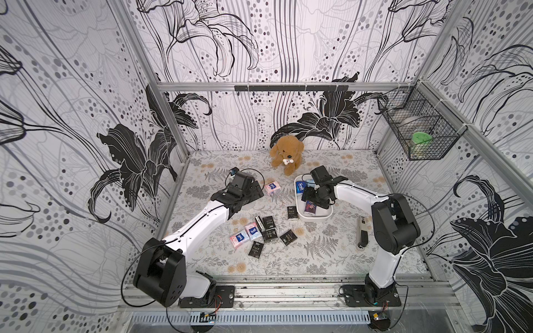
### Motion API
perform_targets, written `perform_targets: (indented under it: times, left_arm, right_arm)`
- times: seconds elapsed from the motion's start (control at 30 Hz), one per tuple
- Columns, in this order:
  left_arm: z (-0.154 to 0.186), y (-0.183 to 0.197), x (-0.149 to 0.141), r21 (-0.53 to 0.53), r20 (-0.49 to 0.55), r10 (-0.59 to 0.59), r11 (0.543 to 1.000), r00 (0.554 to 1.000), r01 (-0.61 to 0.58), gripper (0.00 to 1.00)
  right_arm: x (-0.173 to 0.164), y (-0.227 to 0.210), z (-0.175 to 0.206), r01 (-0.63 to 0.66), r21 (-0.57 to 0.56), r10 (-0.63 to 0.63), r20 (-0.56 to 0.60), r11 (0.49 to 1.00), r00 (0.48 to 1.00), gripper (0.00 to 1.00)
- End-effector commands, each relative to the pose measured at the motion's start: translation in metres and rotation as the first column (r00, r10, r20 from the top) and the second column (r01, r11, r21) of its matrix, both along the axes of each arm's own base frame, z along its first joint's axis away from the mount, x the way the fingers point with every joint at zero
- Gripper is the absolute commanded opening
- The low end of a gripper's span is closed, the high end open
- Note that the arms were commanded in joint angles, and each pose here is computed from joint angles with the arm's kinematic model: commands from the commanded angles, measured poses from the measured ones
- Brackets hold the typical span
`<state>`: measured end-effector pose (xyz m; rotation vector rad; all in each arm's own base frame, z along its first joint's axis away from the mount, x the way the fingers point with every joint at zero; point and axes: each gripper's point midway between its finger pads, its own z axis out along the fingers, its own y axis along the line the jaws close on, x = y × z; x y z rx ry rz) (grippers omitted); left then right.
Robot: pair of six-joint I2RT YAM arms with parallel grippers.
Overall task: Put the pocket tissues into the storage box
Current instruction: Place the pocket tissues in the storage box.
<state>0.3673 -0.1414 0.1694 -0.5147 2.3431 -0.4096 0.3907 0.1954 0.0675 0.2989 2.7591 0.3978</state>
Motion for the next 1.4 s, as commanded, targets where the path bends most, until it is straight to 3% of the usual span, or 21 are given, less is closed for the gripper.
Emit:
perform_targets:
  times: [0.0,0.33,0.63,0.8,1.07,1.37]
  left_arm:
    - [0.001,0.006,0.0,0.022,0.016,0.008,1.0,1.0,-0.009,0.83]
    - [-0.002,0.005,0.001,0.03,0.006,-0.003,1.0,1.0,0.003,0.82]
    - [0.003,0.015,-0.001,0.056,0.014,0.01,0.998,1.0,-0.011,0.82]
    - [0.005,0.018,-0.003,0.058,0.02,0.017,0.998,1.0,-0.018,0.83]
    - [0.002,0.019,-0.004,0.057,0.018,0.017,0.998,1.0,-0.018,0.83]
    - [-0.011,0.033,-0.004,0.033,0.007,0.038,0.999,0.999,-0.039,0.83]
  right_arm:
    - [0.003,0.002,0.014,-0.047,-0.032,0.048,0.049,0.998,0.998,0.85]
    - [-0.035,-0.016,-0.012,-0.06,-0.073,0.057,-0.051,0.996,0.997,0.76]
    - [-0.021,-0.002,-0.034,-0.086,-0.043,0.084,-0.052,0.995,0.995,0.5]
    - [-0.015,0.011,-0.032,-0.112,-0.022,0.111,-0.034,0.994,0.993,0.46]
    - [-0.014,0.028,-0.031,-0.18,-0.018,0.18,-0.026,0.983,0.983,0.49]
    - [-0.009,0.01,0.006,-0.139,-0.106,0.143,0.03,0.985,0.989,0.73]
